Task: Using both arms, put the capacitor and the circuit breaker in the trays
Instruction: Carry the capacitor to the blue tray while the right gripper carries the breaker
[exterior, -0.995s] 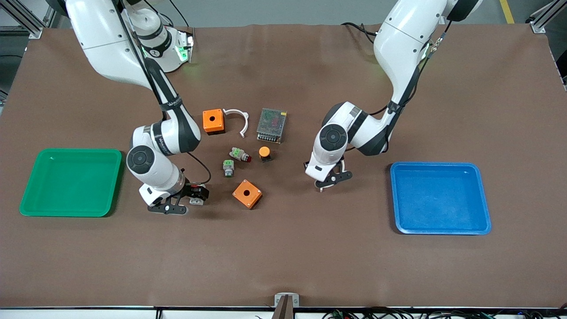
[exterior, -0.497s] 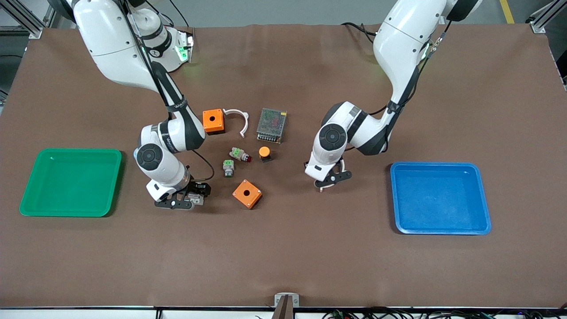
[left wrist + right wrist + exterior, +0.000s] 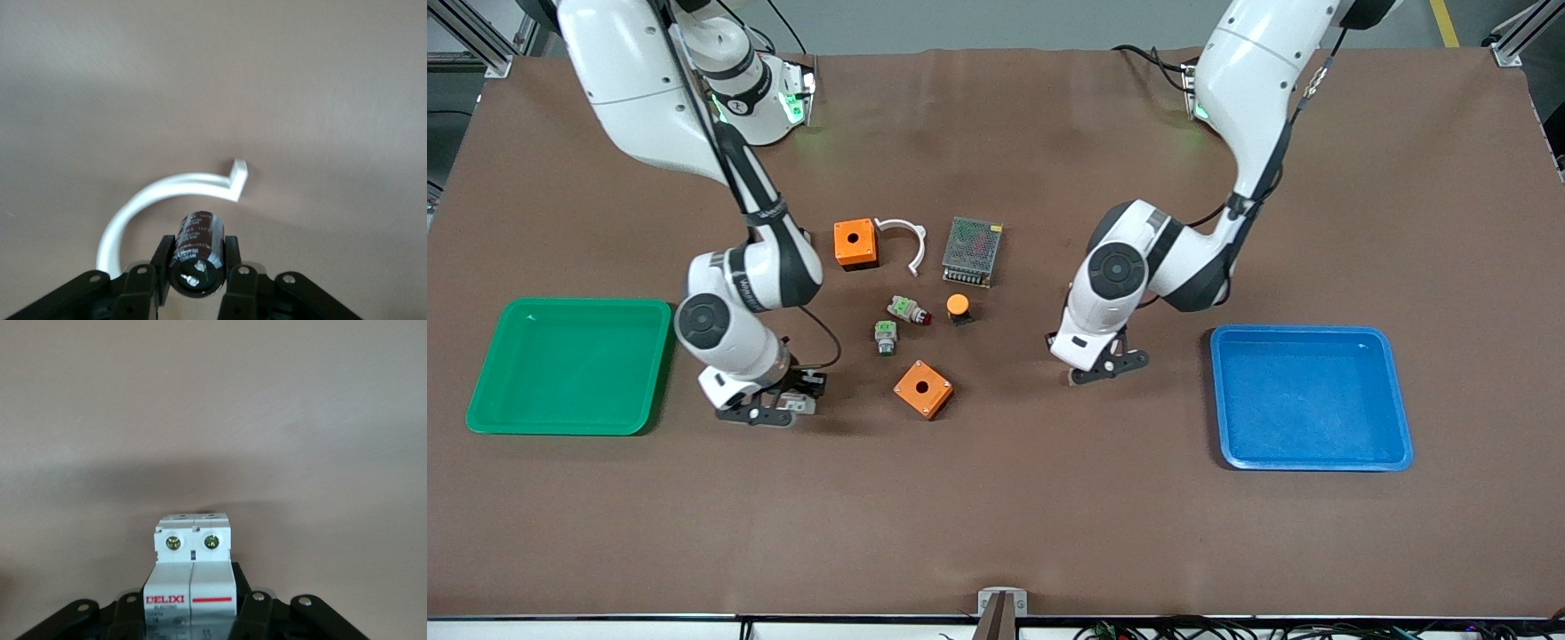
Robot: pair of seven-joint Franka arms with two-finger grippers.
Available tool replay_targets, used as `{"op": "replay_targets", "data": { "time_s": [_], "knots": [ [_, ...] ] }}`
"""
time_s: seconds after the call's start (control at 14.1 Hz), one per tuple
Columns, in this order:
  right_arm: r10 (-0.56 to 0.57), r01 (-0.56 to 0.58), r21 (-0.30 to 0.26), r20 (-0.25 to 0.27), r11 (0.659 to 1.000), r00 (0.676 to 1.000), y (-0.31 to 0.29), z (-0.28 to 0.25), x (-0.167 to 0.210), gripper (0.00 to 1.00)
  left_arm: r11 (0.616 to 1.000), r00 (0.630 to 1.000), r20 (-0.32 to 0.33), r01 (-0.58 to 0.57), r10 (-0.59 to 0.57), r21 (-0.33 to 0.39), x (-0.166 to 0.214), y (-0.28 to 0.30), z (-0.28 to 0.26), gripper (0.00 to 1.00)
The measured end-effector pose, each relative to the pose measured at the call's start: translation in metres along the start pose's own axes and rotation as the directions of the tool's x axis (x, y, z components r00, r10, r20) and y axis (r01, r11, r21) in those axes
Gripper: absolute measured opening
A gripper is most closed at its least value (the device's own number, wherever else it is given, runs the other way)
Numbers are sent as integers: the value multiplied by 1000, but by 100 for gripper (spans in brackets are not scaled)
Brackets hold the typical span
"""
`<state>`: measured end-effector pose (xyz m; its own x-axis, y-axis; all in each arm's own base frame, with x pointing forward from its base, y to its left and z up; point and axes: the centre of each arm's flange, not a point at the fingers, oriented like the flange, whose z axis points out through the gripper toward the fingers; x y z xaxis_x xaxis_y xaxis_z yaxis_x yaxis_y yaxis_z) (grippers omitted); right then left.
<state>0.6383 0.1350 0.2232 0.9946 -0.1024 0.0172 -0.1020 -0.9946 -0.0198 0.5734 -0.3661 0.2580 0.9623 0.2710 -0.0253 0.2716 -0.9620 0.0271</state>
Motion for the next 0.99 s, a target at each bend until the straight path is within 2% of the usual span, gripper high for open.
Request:
{"op": "replay_targets", "data": {
  "time_s": [0.14,0.43,0.78,0.99],
  "knots": [
    [-2,2,1,24,1000,1000,55,-37,21,42,1000,1000,-6,7,-7,1,33,-34,-29,34],
    [-20,20,5,17,1000,1000,197,-72,34,42,1000,1000,9,13,-13,21,93,-116,-55,34],
    [-20,20,-19,28,1000,999,337,-47,-3,42,997,998,26,-66,65,46,148,-221,-53,34],
    [-10,11,-54,10,999,1000,386,-38,-21,42,991,994,45,-101,97,84,165,-277,-41,34]
  ]
}}
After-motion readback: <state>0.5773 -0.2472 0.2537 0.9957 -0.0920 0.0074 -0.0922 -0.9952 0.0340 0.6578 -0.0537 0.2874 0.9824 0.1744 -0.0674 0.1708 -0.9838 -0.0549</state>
